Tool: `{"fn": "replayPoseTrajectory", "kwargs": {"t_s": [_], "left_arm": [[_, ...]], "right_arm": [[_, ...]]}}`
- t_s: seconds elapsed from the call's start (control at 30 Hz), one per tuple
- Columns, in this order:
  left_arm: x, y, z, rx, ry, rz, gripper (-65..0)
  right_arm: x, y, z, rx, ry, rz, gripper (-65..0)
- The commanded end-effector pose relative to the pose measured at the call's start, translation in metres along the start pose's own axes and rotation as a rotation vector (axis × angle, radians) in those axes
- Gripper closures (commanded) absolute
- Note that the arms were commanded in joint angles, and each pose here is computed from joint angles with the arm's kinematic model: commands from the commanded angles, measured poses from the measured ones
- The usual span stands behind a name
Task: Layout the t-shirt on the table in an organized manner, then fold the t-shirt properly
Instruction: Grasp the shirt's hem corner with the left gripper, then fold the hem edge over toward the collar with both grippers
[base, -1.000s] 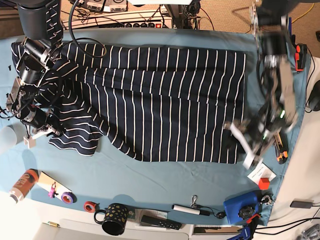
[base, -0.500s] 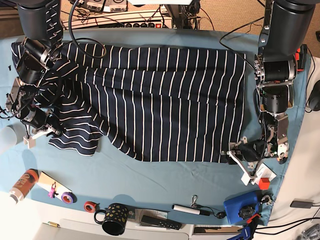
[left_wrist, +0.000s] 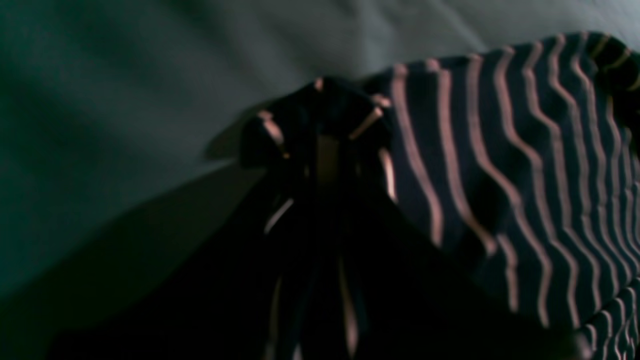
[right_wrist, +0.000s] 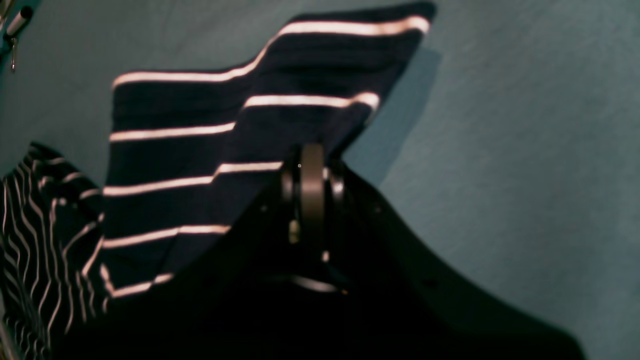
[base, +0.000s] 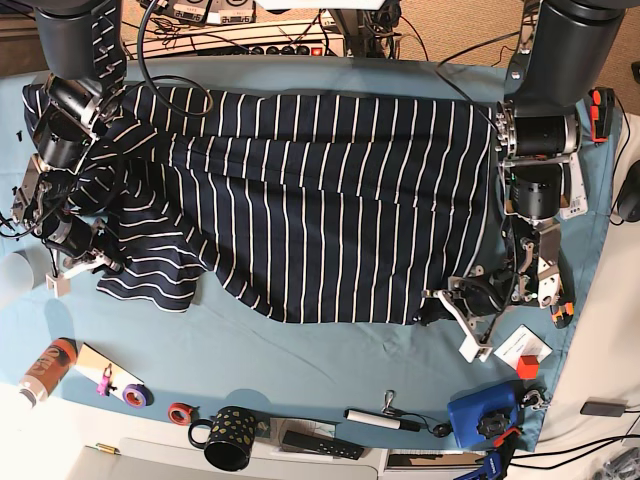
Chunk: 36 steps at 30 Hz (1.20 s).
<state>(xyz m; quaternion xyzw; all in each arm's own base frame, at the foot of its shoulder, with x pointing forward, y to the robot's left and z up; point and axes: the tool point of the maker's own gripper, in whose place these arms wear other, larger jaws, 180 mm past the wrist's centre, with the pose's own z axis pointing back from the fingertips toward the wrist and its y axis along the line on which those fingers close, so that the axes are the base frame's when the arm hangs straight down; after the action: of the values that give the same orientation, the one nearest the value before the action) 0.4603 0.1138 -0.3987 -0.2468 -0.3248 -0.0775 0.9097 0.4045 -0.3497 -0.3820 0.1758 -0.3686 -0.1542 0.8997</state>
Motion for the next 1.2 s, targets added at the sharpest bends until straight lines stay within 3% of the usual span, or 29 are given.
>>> {"fn": "replayPoseTrajectory", "kwargs": {"t_s": [0.0,0.13,0.37,0.57,0.7,0.83,1.17], "left_arm": [[0.014,0.004,0.006,0.014,-0.016,-0.022,0.0],[0.021,0.01,0.012,0.029,-0.032,-0.036,0.0],[0.046,0.016,0.035,0.045,-0.086,-0.035,0.0],[0.061,0.005,0.055,-0.091,-0.158,0.031,0.0],[0.057,0.009,0.065,-0.137,-0.174,0.085,0.0],[0.055,0.019,0.079,-0.17,-0.214,0.165,0.0],[0.065,0.008,0.098,-0.287,-0.239,0.162,0.0]], "right_arm": [[0.032,0.0,0.009,0.0,-0.092,0.016,0.0],[0.058,0.001,0.012,-0.015,-0.215,0.045,0.0],[0.104,0.016,0.02,-0.01,-0.318,0.089,0.0],[0.126,0.03,0.024,0.015,-0.348,0.103,0.0],[0.126,0.028,0.027,0.022,-0.344,0.095,0.0],[0.138,0.03,0.045,0.089,-0.382,0.094,0.0],[0.163,0.007,0.091,0.11,-0.43,0.037,0.0]]}}
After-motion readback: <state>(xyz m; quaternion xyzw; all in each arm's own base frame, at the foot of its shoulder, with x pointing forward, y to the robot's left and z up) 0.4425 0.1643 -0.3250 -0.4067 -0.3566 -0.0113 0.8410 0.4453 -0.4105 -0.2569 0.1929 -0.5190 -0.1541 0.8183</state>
